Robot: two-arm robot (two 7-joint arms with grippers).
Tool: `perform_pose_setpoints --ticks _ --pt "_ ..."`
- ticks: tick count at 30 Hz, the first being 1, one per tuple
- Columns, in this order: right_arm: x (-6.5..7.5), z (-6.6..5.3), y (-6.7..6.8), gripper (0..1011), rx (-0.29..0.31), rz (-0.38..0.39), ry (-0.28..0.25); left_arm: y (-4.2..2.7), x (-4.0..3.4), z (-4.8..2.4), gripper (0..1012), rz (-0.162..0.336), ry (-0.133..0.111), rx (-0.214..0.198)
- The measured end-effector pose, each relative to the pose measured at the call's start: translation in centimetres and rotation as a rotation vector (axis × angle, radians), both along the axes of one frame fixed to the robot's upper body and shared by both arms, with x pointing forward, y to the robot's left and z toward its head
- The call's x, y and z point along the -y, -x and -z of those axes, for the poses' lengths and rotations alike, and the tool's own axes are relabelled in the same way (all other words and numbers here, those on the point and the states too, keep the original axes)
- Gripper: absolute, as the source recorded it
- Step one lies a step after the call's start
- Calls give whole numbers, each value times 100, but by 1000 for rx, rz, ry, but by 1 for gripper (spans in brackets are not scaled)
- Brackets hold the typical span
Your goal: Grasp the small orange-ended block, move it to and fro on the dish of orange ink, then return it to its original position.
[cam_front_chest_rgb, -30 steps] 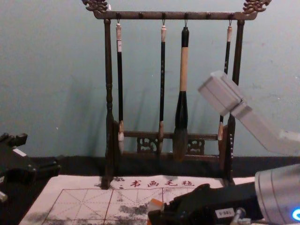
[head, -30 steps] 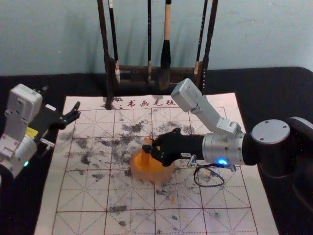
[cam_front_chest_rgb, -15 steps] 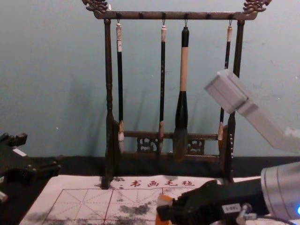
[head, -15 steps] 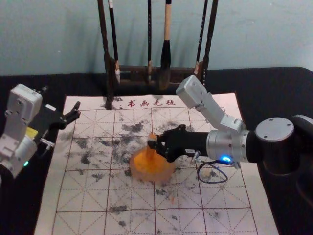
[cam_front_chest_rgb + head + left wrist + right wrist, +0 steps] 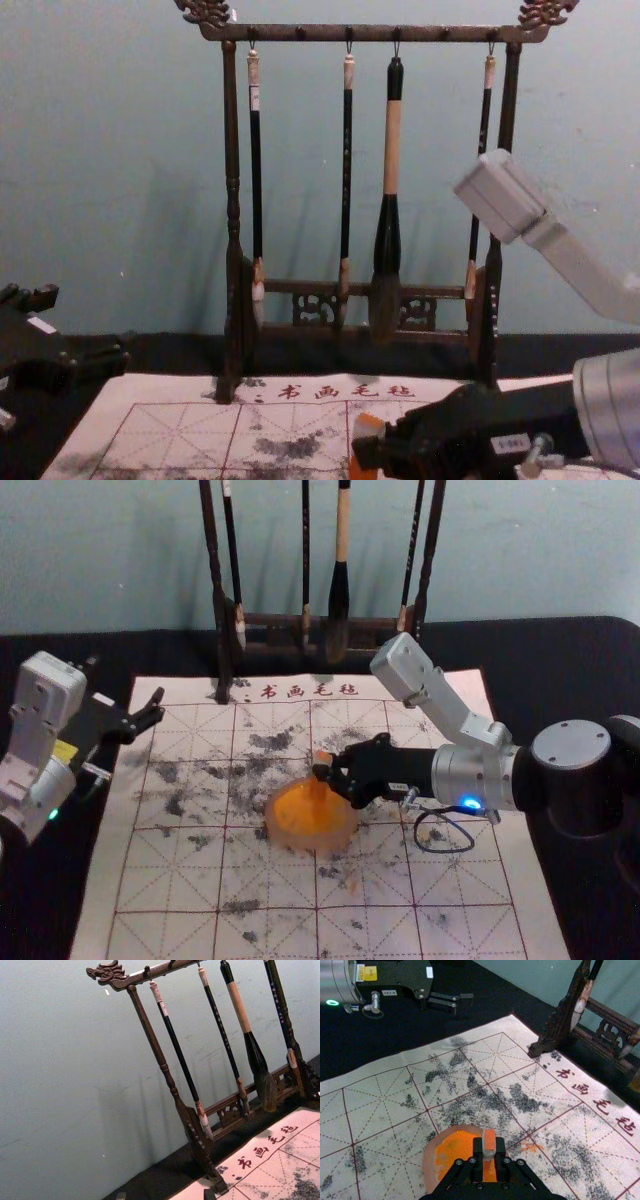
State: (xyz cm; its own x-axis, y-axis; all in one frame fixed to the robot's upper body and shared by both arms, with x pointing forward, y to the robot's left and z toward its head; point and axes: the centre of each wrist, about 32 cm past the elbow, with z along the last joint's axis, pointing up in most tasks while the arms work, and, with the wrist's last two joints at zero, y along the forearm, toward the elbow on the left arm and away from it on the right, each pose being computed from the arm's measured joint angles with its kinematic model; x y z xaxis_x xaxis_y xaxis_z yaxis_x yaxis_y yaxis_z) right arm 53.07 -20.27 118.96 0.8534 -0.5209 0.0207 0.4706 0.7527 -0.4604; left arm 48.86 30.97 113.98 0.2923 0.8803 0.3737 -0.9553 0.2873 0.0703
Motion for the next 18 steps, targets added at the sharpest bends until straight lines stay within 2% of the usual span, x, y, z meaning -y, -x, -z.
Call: perform_pose_setpoints --ticks 18 --pt "92 6 73 129 -7 5 2 0 0 0 1001 0 0 0"
